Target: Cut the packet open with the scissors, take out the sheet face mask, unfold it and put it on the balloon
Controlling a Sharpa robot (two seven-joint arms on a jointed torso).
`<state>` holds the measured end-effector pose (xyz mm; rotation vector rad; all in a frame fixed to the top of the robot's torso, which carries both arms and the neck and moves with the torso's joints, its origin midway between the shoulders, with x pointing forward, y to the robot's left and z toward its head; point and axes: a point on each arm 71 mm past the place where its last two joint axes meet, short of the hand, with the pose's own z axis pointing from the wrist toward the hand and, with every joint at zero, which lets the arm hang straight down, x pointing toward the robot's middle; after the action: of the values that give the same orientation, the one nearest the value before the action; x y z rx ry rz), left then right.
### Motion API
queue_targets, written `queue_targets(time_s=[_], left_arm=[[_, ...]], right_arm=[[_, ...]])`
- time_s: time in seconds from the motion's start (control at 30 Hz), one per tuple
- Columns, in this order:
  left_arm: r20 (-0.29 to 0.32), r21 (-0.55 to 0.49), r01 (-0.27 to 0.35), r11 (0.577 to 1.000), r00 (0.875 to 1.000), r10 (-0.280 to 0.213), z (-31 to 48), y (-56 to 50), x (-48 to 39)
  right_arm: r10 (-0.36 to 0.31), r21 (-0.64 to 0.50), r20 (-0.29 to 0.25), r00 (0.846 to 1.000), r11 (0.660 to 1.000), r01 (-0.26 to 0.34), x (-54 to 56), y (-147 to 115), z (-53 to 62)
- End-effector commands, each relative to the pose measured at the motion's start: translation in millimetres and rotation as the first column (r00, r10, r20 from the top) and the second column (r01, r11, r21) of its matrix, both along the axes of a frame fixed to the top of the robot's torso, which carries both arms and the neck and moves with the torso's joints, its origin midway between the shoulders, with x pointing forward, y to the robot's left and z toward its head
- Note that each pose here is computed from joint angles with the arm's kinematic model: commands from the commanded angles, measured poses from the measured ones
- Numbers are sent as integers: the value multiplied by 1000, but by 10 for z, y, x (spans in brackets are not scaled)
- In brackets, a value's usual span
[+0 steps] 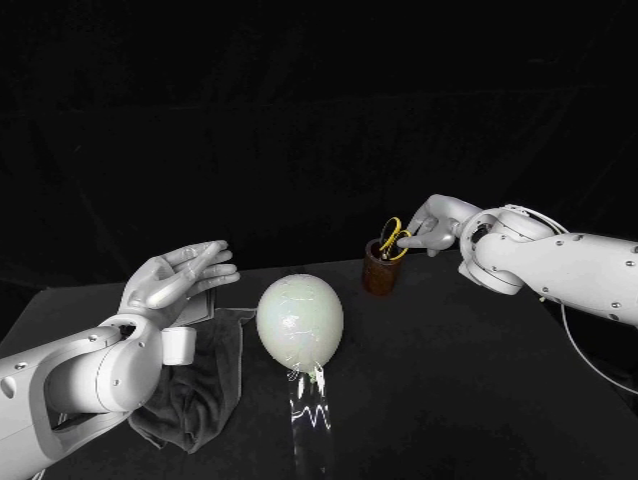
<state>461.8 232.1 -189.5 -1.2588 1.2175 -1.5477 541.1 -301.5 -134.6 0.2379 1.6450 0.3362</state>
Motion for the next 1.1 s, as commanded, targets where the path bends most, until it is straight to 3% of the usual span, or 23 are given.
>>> queue_targets(time_s=[0.03,0.3,0.63,1.1], left_arm=[[4,-19,18,1000,1000,-18,22,-23,-2],[0,-19,18,1000,1000,-18,21,-18,0],[-13,-20,15,1000,1000,-15,9,-7,11],[-28,-28,13,1000,1000,-14,-15,-1,41]], right_arm=[[17,-12,-10,1000,1000,-17,2,31,-18],[-22,59,46,999,998,19,11,10,9],[-119,228,133,984,970,87,-3,-77,80],[-192,373,162,968,920,120,-87,-171,205]])
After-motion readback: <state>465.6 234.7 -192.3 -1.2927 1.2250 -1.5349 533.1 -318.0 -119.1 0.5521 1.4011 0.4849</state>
